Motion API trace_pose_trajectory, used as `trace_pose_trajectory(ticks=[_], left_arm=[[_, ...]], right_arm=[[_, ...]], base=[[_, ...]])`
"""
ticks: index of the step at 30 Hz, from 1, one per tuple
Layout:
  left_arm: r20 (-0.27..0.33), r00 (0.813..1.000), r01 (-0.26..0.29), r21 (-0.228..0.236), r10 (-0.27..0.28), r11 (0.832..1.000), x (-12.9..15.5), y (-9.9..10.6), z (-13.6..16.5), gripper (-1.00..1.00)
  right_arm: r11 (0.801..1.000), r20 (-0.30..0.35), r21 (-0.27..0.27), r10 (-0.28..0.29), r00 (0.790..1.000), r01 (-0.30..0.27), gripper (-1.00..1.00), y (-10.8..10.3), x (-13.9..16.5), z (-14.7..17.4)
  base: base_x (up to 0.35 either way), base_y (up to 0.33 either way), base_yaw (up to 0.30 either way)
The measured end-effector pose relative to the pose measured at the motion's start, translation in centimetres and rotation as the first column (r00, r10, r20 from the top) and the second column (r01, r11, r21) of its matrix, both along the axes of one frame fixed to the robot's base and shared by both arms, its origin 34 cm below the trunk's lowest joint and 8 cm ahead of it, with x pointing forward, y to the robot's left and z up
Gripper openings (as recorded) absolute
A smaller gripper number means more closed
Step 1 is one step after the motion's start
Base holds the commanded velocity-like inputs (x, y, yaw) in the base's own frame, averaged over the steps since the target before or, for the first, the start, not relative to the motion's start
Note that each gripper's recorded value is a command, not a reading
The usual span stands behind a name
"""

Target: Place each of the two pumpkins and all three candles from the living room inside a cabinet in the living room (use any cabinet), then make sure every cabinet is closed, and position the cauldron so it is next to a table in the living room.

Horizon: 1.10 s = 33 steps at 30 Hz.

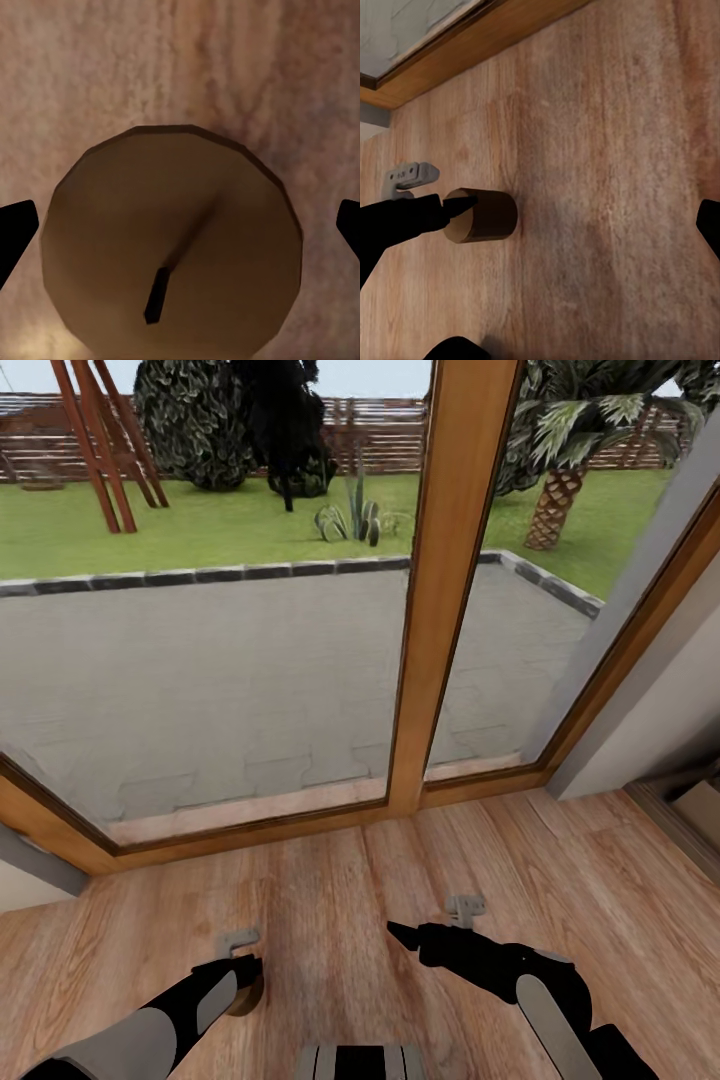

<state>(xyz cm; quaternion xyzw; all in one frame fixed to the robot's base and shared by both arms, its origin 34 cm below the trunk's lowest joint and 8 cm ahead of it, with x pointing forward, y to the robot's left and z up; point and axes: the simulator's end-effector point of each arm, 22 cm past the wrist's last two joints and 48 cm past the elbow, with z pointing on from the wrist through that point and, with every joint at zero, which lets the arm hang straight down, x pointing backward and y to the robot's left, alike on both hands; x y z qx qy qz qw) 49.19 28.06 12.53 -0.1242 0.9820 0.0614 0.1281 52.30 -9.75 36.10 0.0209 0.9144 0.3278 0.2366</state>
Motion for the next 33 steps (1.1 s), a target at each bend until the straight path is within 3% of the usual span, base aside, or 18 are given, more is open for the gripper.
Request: trace_pose_trajectory(ticks=[9, 33], left_arm=[[0.01, 1.0, -0.002, 0.003, 0.002, 1.0, 0.2, 0.1, 0.1, 1.0], [-0.032, 0.999, -0.003, 0.005, 0.003, 1.0, -1.5, 0.1, -2.0, 1.0]], right_arm=[[1.0, -0.001, 0.001, 0.003, 1.0, -0.003, 1.0, 0.1, -0.1, 0.0], [1.0, -0.05, 0.002, 0.004, 0.999, -0.004, 1.0, 0.2, -0.8, -2.3]], base=[[0.0, 0.0, 0.0], [0.0, 0.0, 0.0]])
